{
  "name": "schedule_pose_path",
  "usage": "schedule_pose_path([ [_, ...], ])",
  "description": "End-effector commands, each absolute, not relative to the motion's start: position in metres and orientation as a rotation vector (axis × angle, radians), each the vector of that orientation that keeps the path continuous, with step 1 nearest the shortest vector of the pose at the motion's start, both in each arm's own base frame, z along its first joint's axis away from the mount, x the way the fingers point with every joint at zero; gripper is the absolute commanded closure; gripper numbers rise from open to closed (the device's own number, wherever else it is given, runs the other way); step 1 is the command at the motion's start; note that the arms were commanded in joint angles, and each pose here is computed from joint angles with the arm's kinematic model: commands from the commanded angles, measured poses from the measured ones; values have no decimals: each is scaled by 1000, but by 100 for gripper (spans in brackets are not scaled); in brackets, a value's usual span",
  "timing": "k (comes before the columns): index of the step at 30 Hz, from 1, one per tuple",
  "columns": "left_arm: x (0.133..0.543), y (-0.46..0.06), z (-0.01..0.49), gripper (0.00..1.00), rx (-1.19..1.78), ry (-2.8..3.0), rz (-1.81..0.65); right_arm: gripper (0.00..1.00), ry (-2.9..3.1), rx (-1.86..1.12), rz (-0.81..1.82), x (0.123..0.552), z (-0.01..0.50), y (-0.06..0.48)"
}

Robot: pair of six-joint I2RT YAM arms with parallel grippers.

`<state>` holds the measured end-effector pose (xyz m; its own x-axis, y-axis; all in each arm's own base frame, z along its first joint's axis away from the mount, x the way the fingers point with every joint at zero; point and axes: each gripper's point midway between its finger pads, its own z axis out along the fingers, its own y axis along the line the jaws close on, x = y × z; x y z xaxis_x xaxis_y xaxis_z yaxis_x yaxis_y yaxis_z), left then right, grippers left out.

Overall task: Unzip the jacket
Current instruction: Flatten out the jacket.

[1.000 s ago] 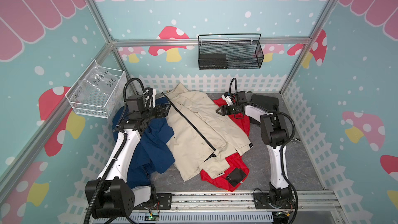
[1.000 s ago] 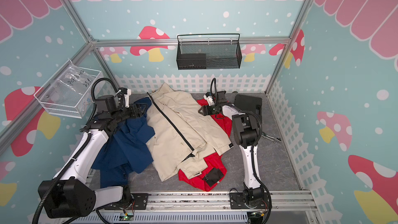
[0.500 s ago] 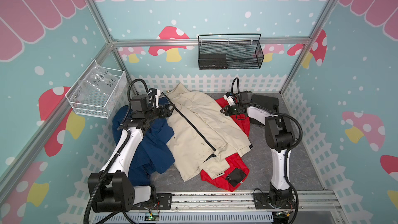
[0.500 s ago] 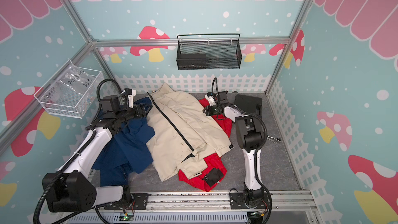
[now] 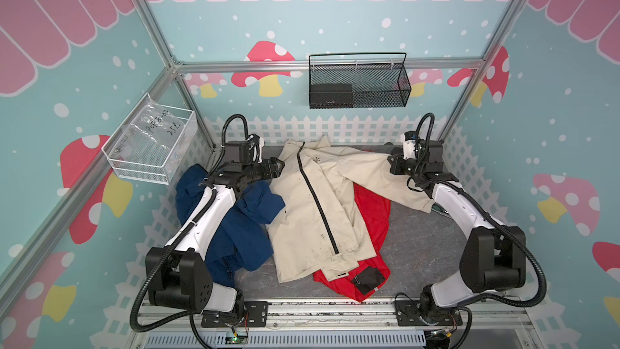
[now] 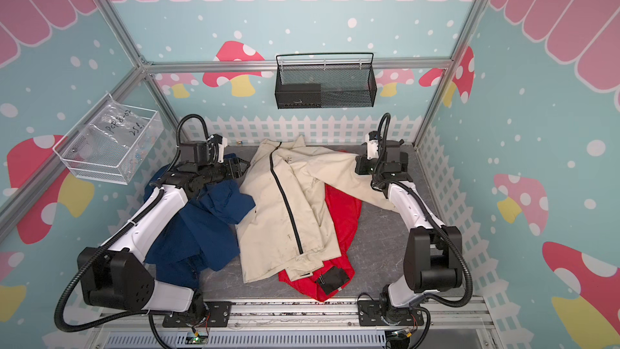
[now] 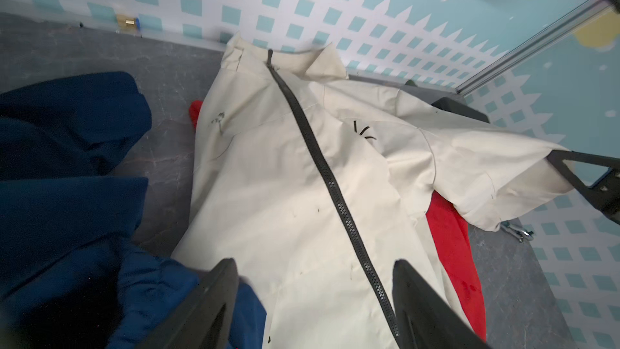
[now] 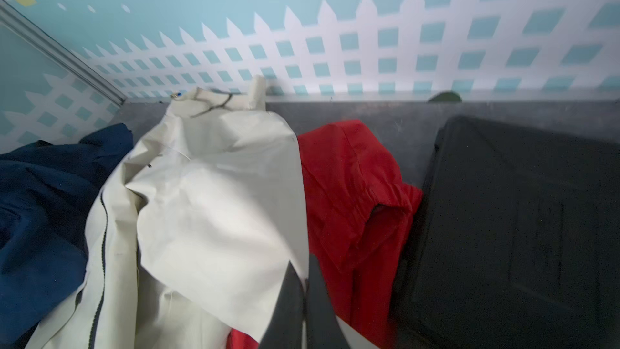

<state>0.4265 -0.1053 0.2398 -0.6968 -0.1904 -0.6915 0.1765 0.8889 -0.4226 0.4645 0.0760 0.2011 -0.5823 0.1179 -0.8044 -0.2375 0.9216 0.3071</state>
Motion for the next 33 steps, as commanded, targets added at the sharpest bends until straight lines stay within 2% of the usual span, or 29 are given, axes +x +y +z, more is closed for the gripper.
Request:
schedule_pose_path([
  [1, 426, -99, 207, 24, -42, 2440, -508, 100, 2173, -59, 555, 464, 179, 84],
  [8, 452, -85, 158, 23, -99, 2596, -377, 100, 2163, -87, 619, 460, 176, 93],
  [17, 502, -91, 130, 21, -70, 2607, -469, 100, 2159, -121, 629, 453, 175, 95],
  [22, 513, -83, 111, 22, -65, 2651, -466, 100, 2166, -129, 632, 449, 172, 96],
  [27, 514, -97, 90, 26, -20, 2696, -591, 100, 2173, -123, 637, 447, 169, 96],
  [33, 514, -115, 75, 43, 13, 2711, -718, 100, 2172, -116, 643, 446, 170, 96],
])
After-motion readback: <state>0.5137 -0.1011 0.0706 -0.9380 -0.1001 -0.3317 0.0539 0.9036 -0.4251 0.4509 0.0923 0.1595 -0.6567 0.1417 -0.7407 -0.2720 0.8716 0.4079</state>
